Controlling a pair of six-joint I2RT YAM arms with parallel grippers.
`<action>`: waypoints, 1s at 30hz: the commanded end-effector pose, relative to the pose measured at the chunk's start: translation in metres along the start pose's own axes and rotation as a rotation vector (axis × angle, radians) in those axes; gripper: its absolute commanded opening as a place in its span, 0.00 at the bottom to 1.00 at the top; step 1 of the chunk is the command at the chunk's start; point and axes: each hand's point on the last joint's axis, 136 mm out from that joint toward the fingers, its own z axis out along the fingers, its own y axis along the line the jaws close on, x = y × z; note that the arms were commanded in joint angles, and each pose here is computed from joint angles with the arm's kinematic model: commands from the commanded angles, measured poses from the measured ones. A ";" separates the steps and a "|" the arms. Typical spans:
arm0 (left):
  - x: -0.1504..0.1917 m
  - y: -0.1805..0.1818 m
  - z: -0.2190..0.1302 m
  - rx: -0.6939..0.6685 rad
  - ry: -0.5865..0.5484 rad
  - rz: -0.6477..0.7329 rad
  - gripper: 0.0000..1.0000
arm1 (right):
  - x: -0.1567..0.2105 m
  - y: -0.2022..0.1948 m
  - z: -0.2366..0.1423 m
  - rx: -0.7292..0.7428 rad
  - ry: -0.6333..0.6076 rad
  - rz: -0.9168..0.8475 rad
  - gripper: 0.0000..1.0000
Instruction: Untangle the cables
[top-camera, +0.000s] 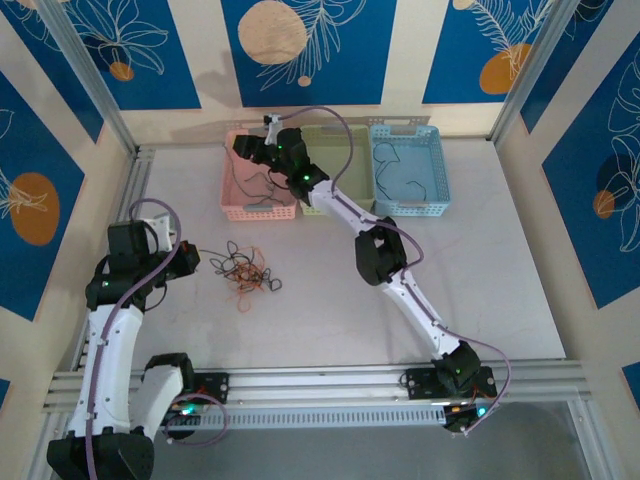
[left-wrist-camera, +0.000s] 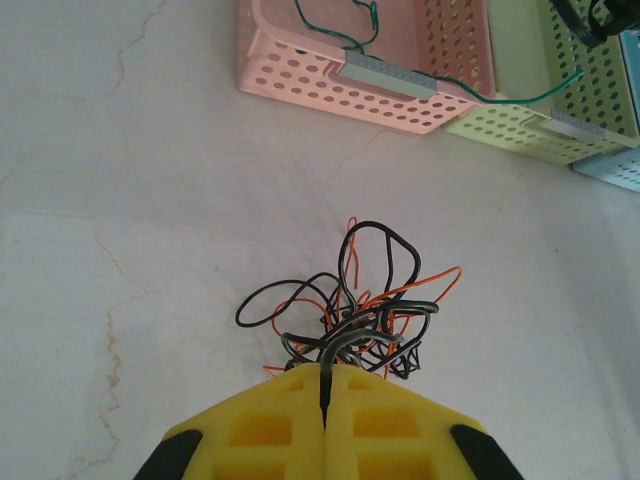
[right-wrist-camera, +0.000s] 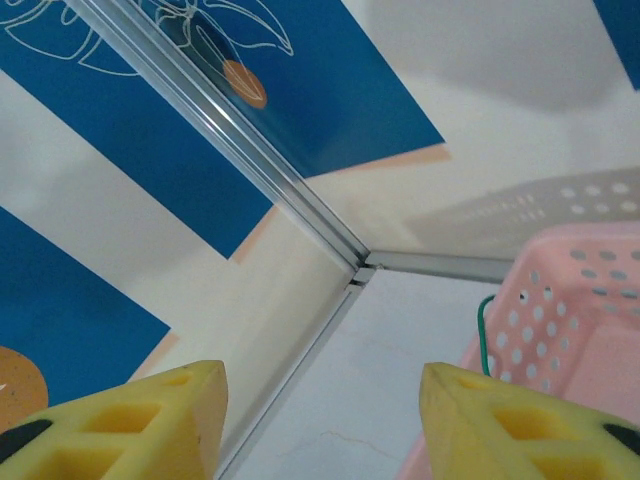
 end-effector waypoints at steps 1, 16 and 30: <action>0.001 -0.006 0.001 0.032 0.002 0.003 0.00 | -0.059 0.042 -0.017 -0.063 -0.067 -0.090 0.54; 0.001 -0.008 0.002 0.042 0.005 0.006 0.00 | -0.037 0.058 -0.141 0.119 0.421 -0.298 0.58; 0.001 -0.008 0.003 0.046 0.008 0.005 0.00 | 0.060 0.015 -0.202 0.360 0.706 -0.301 0.62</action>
